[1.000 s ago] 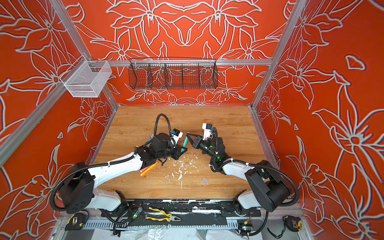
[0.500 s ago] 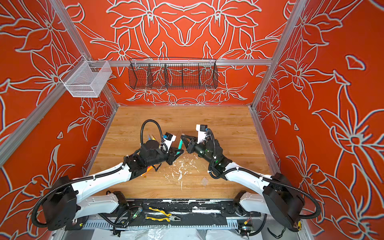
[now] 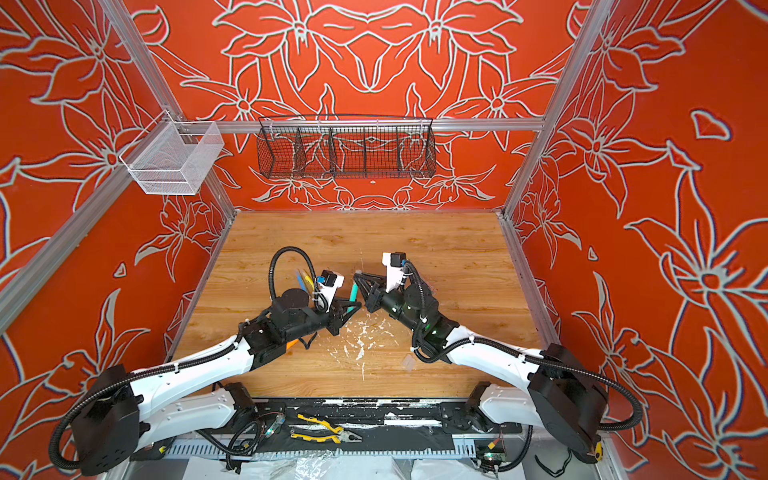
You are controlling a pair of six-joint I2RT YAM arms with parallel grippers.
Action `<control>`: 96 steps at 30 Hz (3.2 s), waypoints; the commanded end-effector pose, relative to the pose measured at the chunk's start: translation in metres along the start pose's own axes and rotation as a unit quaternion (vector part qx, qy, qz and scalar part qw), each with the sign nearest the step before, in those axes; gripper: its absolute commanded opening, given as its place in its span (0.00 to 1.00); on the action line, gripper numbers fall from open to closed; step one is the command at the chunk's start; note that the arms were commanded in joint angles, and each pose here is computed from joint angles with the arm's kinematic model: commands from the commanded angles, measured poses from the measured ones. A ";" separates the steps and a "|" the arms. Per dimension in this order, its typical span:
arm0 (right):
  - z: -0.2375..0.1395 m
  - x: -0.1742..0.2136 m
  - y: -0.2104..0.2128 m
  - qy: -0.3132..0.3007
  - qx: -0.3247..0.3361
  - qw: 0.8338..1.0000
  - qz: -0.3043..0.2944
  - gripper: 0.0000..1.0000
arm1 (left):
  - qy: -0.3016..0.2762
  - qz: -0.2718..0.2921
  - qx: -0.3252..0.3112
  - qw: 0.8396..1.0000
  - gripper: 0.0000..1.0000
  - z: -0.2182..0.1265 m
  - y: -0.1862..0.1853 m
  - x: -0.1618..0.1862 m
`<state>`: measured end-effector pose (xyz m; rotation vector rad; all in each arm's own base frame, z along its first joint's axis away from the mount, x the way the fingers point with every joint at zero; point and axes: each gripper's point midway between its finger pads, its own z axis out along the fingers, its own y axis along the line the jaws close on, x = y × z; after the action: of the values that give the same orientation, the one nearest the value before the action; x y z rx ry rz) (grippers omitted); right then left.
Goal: Insert the pens into the pen caps
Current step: 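Press the cap down over the green marker with the right gripper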
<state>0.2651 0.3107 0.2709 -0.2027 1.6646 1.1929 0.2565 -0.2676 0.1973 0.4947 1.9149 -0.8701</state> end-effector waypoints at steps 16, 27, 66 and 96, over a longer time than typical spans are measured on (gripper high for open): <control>-0.014 0.015 0.023 0.019 -0.019 0.999 -0.029 0.62 | -0.124 -0.003 -0.045 0.991 0.00 -0.018 0.018 -0.049; -0.049 -0.044 0.020 -0.029 0.075 0.996 -0.041 0.61 | -0.081 0.049 0.021 0.995 0.00 0.001 -0.010 -0.036; -0.033 -0.042 0.017 0.018 0.113 0.992 -0.053 0.20 | -0.041 0.125 0.059 0.990 0.00 0.012 -0.053 -0.019; -0.016 0.043 0.024 0.090 0.047 0.995 -0.020 0.00 | -0.166 0.117 -0.104 0.974 0.00 -0.010 -0.007 -0.114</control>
<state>0.2619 0.2886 0.3044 -0.0984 1.6726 0.9942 0.2653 -0.2873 0.2246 0.6909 1.7603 -0.5809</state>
